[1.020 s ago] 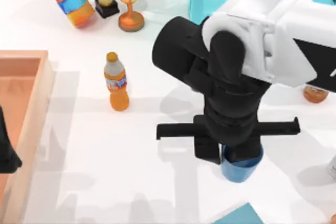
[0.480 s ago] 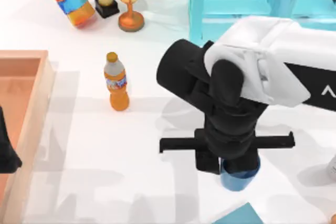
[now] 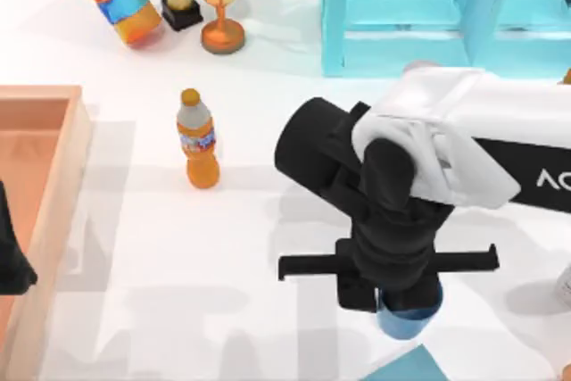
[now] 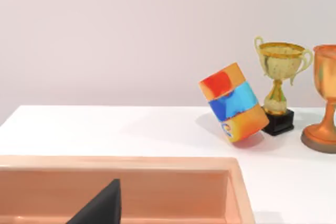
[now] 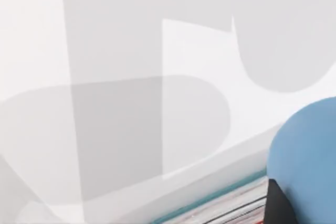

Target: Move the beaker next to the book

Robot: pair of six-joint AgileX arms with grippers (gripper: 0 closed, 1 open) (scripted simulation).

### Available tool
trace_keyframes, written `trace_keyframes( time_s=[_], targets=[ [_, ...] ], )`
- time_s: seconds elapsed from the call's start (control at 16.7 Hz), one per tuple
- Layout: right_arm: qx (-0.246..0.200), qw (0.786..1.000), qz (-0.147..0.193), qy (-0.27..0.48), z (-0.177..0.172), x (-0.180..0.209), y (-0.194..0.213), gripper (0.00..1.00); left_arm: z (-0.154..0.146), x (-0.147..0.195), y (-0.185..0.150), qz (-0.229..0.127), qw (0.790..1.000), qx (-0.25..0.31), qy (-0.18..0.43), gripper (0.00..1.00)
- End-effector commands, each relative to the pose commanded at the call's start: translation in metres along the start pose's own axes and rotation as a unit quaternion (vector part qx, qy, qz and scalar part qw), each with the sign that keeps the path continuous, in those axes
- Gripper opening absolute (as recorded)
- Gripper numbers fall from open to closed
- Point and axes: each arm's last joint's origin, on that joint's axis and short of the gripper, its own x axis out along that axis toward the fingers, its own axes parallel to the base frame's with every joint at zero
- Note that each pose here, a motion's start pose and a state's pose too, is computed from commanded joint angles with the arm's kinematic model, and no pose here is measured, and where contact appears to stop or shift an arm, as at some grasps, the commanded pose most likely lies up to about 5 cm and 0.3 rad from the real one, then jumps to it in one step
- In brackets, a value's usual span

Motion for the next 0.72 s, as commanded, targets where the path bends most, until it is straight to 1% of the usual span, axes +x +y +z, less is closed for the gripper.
trace_keyframes(
  time_s=[0.72],
  targets=[
    [0.0, 1.0, 0.0, 0.0, 0.0, 0.0, 0.0, 0.9, 0.0, 0.0, 0.0, 0.0, 1.0, 0.0, 0.0, 1.0]
  ],
)
